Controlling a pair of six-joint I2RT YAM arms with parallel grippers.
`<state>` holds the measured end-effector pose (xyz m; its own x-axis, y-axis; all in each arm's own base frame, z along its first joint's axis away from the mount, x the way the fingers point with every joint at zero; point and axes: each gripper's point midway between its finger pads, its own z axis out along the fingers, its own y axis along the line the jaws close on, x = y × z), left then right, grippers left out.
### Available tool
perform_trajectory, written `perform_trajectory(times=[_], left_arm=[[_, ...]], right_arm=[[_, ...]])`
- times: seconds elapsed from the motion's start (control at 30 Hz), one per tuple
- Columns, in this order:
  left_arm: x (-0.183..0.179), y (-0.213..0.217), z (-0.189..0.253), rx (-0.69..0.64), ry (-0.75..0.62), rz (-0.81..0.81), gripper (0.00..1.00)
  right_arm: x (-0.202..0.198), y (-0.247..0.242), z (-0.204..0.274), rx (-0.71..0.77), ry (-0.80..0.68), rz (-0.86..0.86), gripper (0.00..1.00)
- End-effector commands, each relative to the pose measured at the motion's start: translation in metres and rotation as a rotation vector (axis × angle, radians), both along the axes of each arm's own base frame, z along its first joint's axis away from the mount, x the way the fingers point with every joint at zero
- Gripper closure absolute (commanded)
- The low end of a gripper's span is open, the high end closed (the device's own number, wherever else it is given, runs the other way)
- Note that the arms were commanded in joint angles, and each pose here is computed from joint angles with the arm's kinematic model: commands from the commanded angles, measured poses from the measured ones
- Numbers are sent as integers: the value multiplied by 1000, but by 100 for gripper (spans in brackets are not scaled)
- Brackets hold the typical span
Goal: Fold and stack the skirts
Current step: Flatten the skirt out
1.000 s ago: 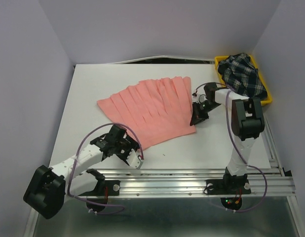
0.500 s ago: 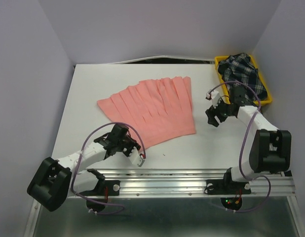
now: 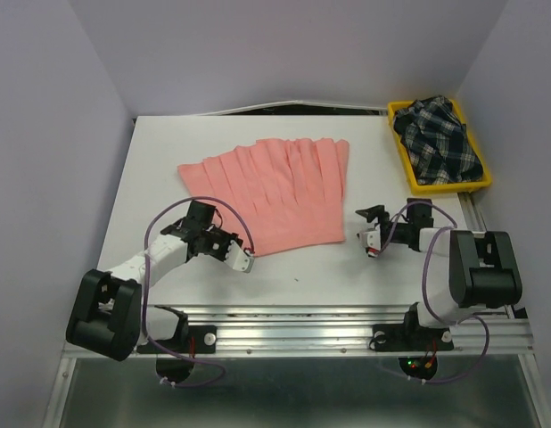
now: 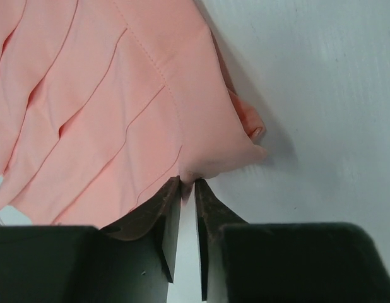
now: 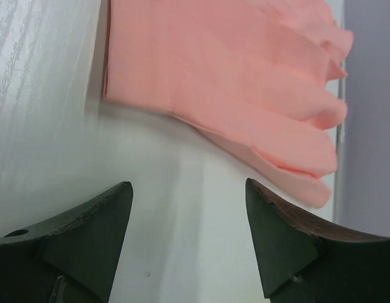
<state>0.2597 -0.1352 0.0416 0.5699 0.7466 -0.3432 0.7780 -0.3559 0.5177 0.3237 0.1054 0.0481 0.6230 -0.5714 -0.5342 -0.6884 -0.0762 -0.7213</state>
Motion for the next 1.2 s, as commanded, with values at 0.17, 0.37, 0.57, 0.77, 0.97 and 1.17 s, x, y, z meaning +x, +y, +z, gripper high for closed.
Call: perform_trajectory(times=[0.17, 0.37, 0.57, 0.77, 0.97, 1.17], left_arm=[[-8, -8, 4, -45, 37, -37, 48], [-16, -2, -2, -19, 1, -77, 40], [-29, 9, -11, 63, -76, -181, 40], [-31, 2, -19, 64, -121, -281, 46], [-15, -15, -15, 13, -132, -267, 68], [9, -31, 27, -136, -50, -81, 94]], right_arm=[[-10, 35, 6, -23, -473, 398, 25], [-27, 57, -10, 9, -393, 478, 31], [-27, 75, -19, -19, -393, 540, 43], [-28, 82, -19, -8, -384, 563, 92], [-21, 82, -11, -4, -376, 545, 99], [2, 78, 25, 31, -268, 396, 99]])
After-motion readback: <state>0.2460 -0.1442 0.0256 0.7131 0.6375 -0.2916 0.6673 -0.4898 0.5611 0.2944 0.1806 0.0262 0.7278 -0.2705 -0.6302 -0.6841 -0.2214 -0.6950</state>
